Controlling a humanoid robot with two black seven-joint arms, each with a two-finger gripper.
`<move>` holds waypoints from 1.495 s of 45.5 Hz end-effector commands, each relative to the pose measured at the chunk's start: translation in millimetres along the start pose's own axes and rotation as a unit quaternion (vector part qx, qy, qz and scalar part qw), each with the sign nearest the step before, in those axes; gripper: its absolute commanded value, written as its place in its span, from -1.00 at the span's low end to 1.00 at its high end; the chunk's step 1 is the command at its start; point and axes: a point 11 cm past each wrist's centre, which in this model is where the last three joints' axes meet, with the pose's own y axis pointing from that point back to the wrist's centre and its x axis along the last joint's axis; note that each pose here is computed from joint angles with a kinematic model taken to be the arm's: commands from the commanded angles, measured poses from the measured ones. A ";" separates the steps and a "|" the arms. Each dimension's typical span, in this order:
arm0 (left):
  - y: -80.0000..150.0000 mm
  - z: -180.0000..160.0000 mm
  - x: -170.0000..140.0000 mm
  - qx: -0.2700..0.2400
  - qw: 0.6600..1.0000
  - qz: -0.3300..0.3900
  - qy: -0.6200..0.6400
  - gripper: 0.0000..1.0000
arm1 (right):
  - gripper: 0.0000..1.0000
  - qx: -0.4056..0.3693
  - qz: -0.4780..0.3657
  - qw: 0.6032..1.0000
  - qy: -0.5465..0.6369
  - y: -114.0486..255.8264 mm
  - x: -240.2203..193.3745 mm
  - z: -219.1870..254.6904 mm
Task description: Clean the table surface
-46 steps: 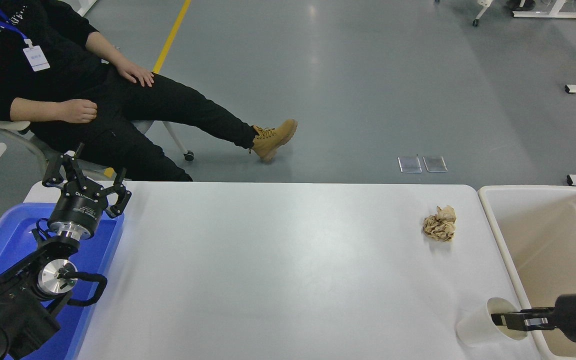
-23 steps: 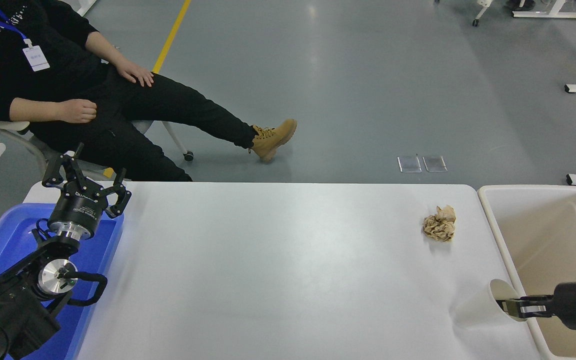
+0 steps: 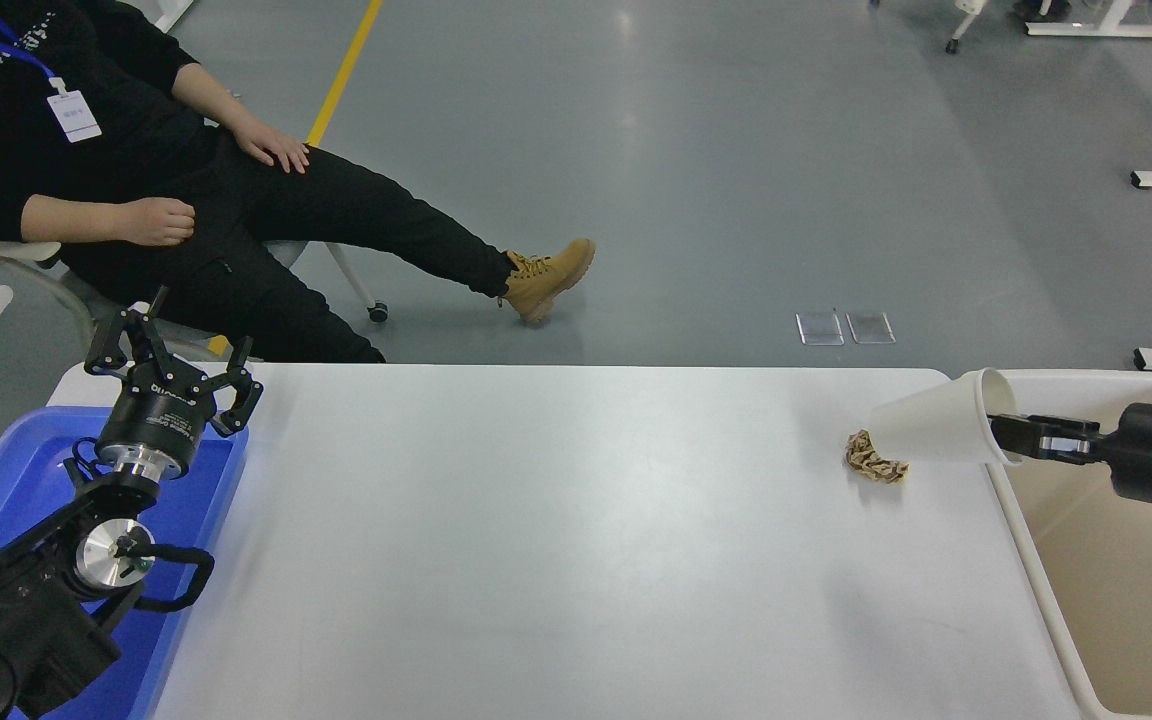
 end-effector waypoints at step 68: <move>0.0 0.1 0.1 0.000 1.000 0.000 0.000 1.00 | -1.00 -0.544 0.181 0.775 -0.265 92.5 -129.8 177.7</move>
